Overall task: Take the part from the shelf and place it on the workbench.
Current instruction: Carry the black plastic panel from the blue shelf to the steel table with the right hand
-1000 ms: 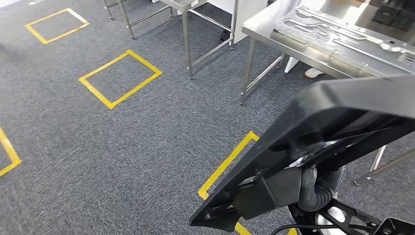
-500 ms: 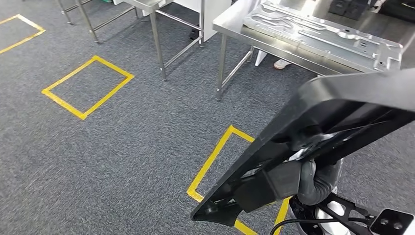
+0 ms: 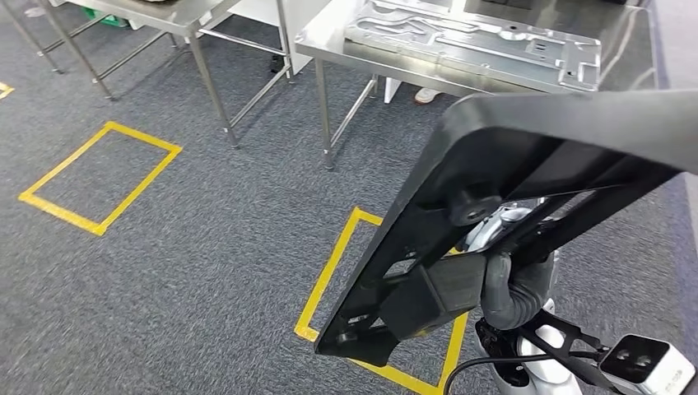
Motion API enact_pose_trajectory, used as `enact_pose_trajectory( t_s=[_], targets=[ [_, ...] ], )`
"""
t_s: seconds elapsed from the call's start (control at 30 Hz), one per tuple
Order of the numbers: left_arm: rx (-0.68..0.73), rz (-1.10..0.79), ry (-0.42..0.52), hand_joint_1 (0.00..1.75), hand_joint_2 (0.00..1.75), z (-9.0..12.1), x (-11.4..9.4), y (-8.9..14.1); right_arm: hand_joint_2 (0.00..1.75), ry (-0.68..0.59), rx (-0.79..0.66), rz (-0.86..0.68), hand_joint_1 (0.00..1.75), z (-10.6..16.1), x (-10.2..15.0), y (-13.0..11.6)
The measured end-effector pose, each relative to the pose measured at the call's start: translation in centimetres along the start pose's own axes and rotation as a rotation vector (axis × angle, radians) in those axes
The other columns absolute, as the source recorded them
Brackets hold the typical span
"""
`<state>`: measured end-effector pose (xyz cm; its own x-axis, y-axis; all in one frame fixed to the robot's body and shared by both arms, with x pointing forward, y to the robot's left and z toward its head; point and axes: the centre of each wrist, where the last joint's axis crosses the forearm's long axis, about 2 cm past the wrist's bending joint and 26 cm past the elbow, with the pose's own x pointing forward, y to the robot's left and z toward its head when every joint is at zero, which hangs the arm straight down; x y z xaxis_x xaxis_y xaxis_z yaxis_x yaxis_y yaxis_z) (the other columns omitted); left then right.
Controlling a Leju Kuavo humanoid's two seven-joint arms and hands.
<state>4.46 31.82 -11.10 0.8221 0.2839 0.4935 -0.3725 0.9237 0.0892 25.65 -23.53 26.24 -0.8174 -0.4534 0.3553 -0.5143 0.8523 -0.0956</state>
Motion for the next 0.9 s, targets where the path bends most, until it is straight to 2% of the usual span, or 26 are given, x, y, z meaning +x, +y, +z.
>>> enact_pose_trajectory(
  t_s=[0.47, 0.9],
  targets=[
    [0.041, 0.014, -0.011, 0.0, 1.75, 0.0, -0.1, 1.2, 1.75, 0.02, 0.002, -0.007, 1.75, 0.8, -0.6, 0.2],
    [0.017, 0.054, -0.001, 0.0, 1.75, -0.1, -0.1, 1.0, 1.75, 0.028, 0.0, -0.01, 1.75, 1.0, -0.7, 0.4]
  ],
)
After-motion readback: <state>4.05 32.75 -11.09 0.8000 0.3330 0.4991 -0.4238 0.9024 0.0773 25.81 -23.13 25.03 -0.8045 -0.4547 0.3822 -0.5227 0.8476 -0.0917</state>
